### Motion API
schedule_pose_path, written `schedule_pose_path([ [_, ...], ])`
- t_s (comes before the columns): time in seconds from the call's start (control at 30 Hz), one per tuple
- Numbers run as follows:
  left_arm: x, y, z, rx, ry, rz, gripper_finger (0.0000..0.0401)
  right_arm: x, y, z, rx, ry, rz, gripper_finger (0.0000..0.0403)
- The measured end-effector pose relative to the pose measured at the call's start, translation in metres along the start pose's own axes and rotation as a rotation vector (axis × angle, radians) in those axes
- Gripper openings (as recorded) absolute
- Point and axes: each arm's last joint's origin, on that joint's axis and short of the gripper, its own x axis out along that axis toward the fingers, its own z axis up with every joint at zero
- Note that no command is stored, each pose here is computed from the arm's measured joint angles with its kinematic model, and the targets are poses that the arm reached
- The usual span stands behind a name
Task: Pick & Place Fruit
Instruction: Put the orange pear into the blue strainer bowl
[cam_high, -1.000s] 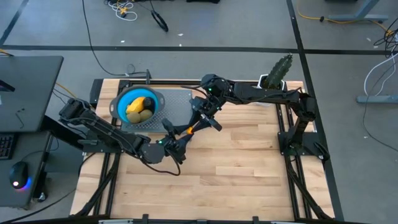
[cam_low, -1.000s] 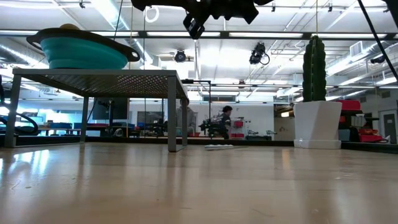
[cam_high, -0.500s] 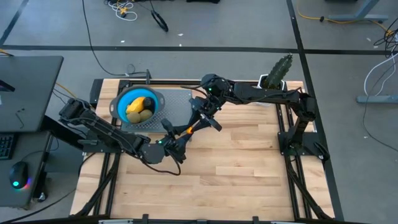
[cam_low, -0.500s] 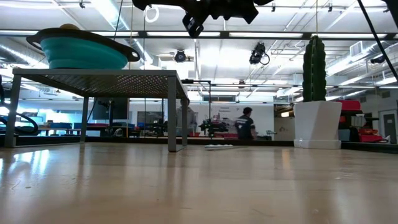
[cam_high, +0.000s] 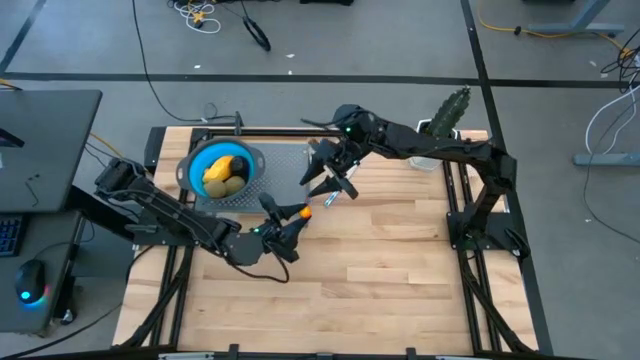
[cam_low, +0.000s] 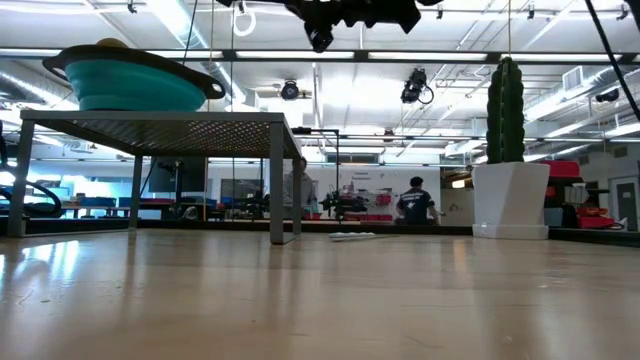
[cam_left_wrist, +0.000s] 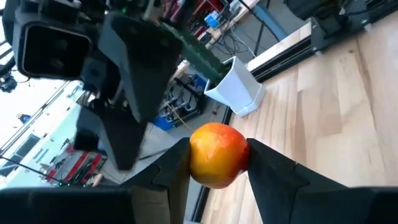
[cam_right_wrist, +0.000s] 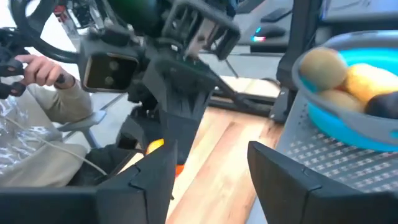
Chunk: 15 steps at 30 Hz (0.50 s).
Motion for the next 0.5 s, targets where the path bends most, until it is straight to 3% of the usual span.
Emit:
schedule_pose_path([
  [0.3, -0.009, 0.011, -0.009, 0.064, 0.100, 0.073, 0.0149, -0.036, 0.024, 0.018, -0.029, -0.003, -0.025, 0.0218],
  [0.5, -0.022, 0.057, -0.024, -0.107, 0.110, -0.017, 0.0145, -0.035, 0.025, 0.006, -0.028, 0.075, -0.039, 0.0218],
])
